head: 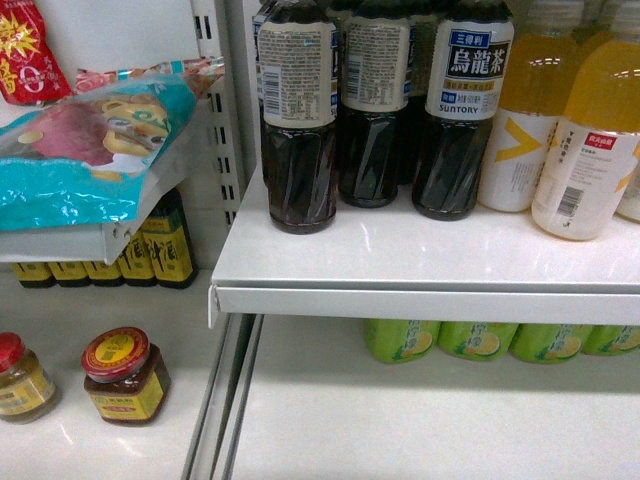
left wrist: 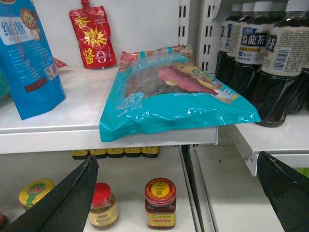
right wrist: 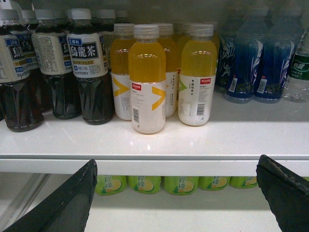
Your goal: Move water from second to third shelf
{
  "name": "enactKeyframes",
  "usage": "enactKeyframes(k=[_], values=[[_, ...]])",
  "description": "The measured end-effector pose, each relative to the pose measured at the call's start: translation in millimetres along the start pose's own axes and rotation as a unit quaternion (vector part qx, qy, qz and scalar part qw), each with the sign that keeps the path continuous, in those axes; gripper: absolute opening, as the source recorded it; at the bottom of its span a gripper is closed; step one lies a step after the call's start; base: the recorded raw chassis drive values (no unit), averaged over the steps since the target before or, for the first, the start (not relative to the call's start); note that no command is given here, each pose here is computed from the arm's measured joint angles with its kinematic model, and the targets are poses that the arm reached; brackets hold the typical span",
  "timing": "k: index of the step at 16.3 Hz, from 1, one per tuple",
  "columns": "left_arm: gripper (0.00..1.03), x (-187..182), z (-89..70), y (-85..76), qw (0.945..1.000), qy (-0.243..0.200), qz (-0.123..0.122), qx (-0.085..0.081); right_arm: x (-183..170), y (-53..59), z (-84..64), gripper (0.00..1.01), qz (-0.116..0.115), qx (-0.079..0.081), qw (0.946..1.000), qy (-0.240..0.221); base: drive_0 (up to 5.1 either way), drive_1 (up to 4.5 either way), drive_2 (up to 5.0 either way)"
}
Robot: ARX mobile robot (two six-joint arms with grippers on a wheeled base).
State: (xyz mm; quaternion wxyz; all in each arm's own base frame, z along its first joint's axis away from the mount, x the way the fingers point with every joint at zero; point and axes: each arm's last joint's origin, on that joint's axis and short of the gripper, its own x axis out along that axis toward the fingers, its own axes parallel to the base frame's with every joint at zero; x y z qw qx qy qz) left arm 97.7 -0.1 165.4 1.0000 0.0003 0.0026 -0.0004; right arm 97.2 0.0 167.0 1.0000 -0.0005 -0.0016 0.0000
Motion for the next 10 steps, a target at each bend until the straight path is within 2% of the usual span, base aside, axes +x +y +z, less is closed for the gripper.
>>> enactKeyframes(k=[10], values=[[0.98,0.0,0.0,0.0,1.0,0.0,0.0,0.0,0.0,0.0,0.0,0.98,0.0,0.0,1.0,0.0,0.0,0.0,0.0]])
